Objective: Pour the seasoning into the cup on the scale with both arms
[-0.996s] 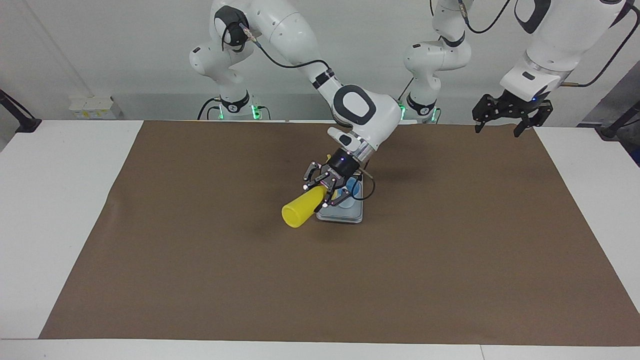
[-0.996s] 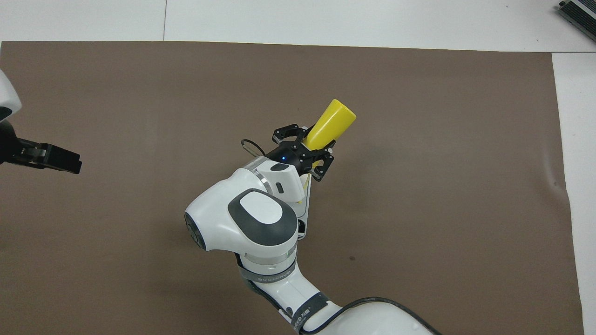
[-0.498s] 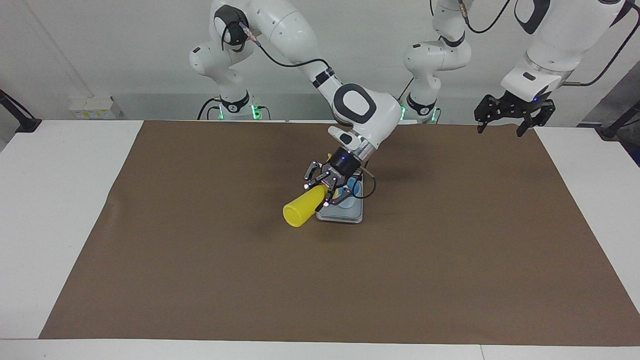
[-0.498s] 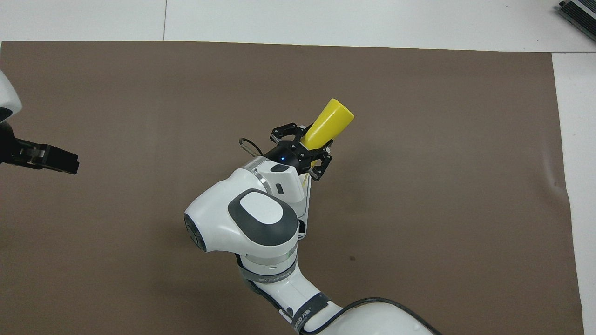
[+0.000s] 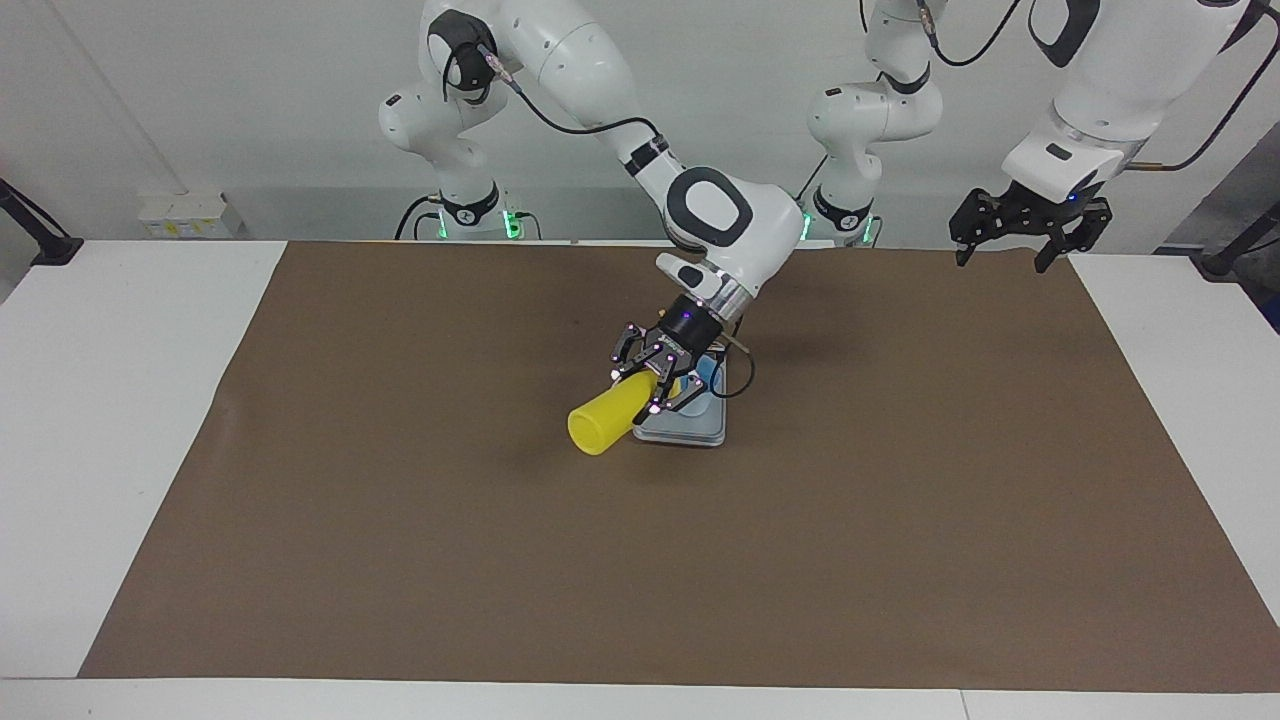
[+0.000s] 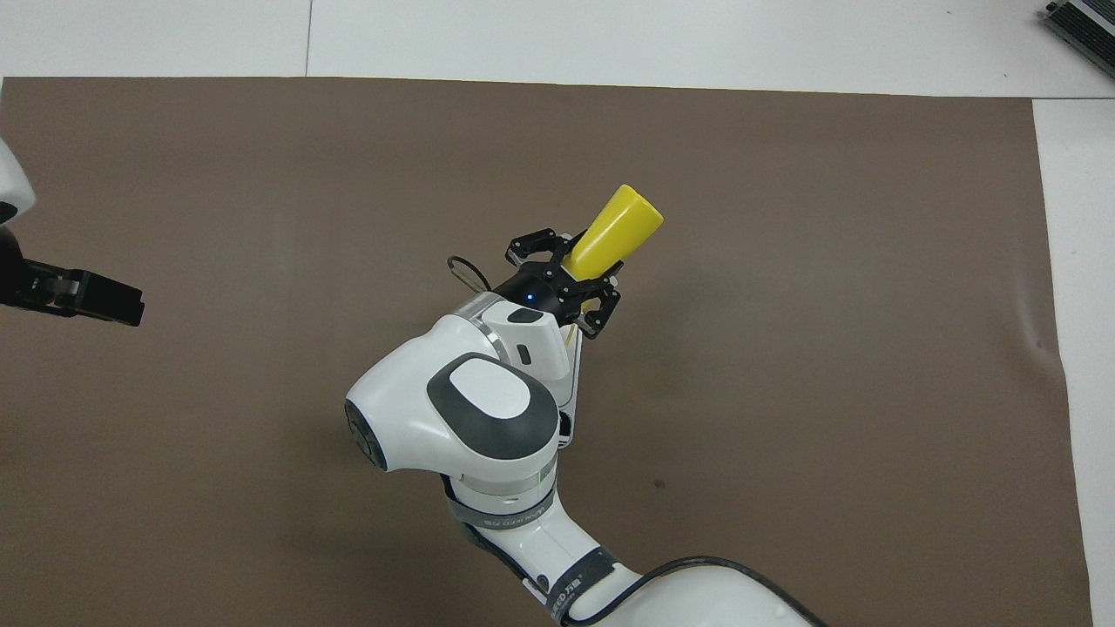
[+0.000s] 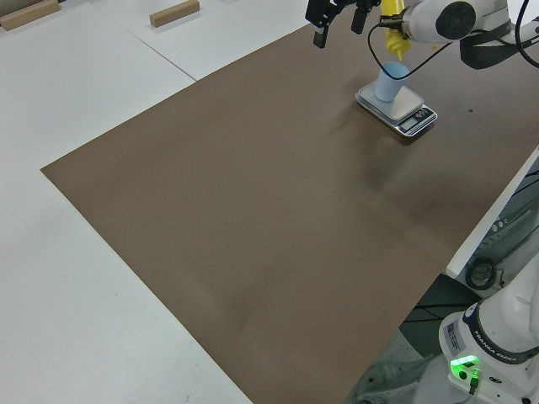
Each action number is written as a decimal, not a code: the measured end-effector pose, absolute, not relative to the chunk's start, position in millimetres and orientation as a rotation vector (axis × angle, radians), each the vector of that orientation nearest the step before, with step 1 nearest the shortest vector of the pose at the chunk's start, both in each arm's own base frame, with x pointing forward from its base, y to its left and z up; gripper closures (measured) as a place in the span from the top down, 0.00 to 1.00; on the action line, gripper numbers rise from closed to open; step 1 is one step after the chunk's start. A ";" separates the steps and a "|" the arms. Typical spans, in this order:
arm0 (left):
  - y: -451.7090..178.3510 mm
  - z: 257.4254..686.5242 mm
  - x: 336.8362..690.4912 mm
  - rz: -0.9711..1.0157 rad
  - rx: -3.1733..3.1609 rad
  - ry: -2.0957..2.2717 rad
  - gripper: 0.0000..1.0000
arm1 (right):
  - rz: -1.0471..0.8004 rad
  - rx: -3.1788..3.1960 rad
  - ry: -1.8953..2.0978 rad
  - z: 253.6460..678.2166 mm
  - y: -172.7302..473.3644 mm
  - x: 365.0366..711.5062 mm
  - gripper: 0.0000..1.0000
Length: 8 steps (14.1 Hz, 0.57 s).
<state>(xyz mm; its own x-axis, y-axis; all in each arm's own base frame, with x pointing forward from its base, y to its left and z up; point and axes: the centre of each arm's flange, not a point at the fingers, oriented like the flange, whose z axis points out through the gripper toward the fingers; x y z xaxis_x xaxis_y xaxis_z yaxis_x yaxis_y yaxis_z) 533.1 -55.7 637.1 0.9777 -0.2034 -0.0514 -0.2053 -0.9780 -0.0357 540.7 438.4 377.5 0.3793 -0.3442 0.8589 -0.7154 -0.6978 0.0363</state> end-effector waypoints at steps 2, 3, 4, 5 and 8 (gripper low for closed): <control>-55.7 636.9 533.1 0.074 -3.085 0.315 1.00 | 1.247 2.242 -0.923 377.3 438.4 540.6 0.53; -56.1 636.8 533.2 0.073 -3.091 0.302 1.00 | 1.236 2.247 -0.933 376.9 438.1 540.3 0.53; -56.8 636.6 533.3 0.071 -3.100 0.281 1.00 | 1.222 2.252 -0.950 377.2 437.6 540.0 0.53; -57.0 636.4 533.4 0.070 -3.105 0.265 1.00 | 1.197 2.263 -0.981 379.3 436.4 539.8 0.53; -53.1 636.1 533.9 0.071 -3.123 0.238 1.00 | 1.081 2.323 -1.148 404.4 419.4 547.2 0.53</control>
<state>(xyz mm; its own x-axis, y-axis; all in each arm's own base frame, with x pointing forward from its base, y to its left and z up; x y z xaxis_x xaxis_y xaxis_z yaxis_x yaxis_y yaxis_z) 533.9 -53.1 636.1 0.9875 -0.1511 -0.0457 -0.1514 -0.9885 -0.0048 547.2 419.4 404.4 0.3864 -0.5319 0.7535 -0.7843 -0.6194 -0.0350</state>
